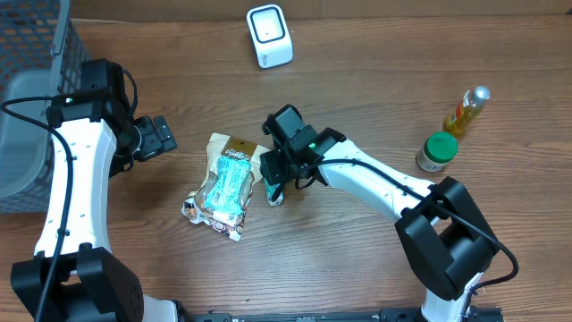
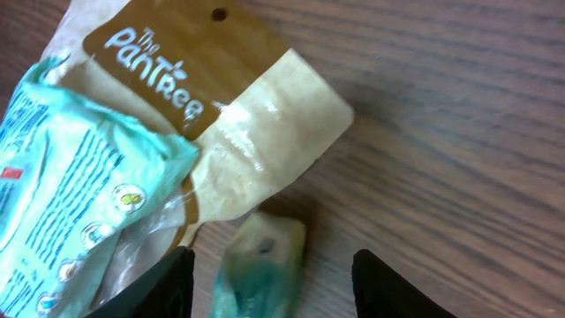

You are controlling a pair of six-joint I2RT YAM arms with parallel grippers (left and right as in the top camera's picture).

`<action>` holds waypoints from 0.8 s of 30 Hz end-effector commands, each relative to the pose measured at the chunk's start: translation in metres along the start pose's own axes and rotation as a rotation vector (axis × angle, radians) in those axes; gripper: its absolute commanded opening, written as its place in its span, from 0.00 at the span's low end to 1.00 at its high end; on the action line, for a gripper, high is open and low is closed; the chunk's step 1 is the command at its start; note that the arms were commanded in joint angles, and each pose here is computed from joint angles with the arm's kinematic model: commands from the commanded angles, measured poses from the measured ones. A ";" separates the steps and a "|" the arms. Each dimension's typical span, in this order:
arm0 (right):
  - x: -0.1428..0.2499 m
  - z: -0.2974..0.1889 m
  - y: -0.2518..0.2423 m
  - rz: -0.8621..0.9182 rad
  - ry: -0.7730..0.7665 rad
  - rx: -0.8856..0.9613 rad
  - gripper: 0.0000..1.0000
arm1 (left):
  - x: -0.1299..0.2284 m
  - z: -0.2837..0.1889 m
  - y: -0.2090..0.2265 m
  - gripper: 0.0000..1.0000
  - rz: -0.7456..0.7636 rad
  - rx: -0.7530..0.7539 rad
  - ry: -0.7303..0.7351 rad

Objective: Scan the item barcode
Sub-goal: 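Lower the right gripper over the teal packet and close on it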

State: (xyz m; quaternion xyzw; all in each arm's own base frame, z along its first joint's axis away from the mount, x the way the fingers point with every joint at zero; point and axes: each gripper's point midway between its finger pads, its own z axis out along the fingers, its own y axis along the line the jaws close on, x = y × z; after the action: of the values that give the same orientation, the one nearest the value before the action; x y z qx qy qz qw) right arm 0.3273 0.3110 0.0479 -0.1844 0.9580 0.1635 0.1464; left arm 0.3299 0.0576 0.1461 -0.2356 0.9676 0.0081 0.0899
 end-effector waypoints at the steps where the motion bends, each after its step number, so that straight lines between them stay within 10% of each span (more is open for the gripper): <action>1: 0.006 -0.001 0.012 -0.025 0.013 -0.022 0.55 | -0.001 0.000 0.000 1.00 0.001 -0.002 -0.003; 24: 0.047 0.002 0.022 -0.084 0.134 0.051 0.53 | -0.001 0.000 0.000 1.00 0.001 -0.002 -0.003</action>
State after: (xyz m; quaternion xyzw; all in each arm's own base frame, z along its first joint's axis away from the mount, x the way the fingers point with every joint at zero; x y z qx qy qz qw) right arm 0.2816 0.3145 0.0362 -0.2232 0.9623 0.1247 0.0933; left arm 0.3299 0.0576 0.1461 -0.2356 0.9676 0.0081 0.0899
